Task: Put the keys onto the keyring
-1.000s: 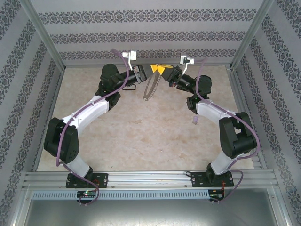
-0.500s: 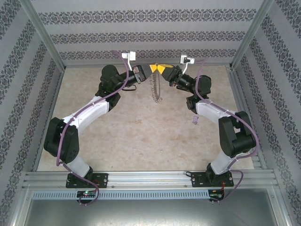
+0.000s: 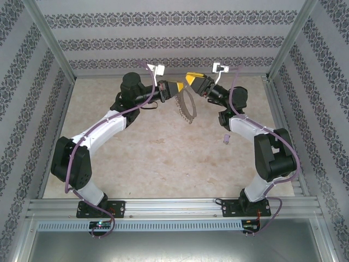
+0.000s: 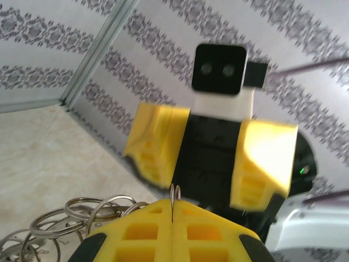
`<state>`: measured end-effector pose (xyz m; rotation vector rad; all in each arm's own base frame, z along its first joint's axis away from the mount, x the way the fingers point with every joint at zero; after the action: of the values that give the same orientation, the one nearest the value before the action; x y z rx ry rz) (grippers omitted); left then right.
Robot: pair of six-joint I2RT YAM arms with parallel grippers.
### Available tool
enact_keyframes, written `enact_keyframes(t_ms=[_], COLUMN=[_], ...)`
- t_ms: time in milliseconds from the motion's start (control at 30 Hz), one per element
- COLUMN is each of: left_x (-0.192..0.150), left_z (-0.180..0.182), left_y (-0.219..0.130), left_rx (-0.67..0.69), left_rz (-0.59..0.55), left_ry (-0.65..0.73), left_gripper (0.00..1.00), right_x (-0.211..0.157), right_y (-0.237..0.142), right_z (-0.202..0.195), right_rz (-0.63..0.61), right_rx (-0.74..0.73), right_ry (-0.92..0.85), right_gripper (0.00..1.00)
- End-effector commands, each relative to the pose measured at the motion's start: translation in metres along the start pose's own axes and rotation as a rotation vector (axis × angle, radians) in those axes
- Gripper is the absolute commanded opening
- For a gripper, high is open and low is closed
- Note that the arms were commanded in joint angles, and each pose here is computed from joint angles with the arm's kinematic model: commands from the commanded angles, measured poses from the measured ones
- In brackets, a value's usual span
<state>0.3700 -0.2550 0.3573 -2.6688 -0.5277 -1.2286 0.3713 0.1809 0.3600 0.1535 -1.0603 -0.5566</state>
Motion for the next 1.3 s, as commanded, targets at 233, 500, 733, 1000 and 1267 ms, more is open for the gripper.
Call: enact_keyframes(t_ms=[233, 500, 733, 1000, 1267], left_x=[-0.005, 0.000, 0.002, 0.003, 0.004], left_z=[-0.026, -0.031, -0.031, -0.032, -0.034], left_y=[-0.005, -0.001, 0.001, 0.002, 0.002], left_rx=[-0.023, -0.063, -0.076, -0.083, -0.090], left_rz=[0.263, 0.310, 0.318, 0.318, 0.316], left_ry=[0.344, 0.362, 0.355, 0.352, 0.347], left_gripper=[0.00, 0.00, 0.00, 0.00, 0.00], right_x=[0.002, -0.020, -0.027, -0.037, -0.043], right_y=[-0.023, -0.029, -0.029, -0.028, -0.028], right_z=[0.017, 0.020, 0.027, 0.027, 0.028], right_rz=[0.072, 0.157, 0.178, 0.199, 0.211], right_rx=[0.017, 0.046, 0.066, 0.072, 0.077], right_ry=[0.034, 0.067, 0.062, 0.081, 0.091], right_gripper=[0.47, 0.38, 0.35, 0.34, 0.22])
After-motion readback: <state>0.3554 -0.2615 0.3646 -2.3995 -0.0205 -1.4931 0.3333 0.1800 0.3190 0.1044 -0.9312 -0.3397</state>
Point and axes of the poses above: each hand's point on the last joint's axis, 136 mm out from that joint toward the fingers, its own y axis out along the fingers, its own z axis along the line the jaws close on, x = y × z, the point moved 6 cm from there along -y, back along the fingers, and after that the axes turned 5 degrees about -y, right-handed, at the moved point
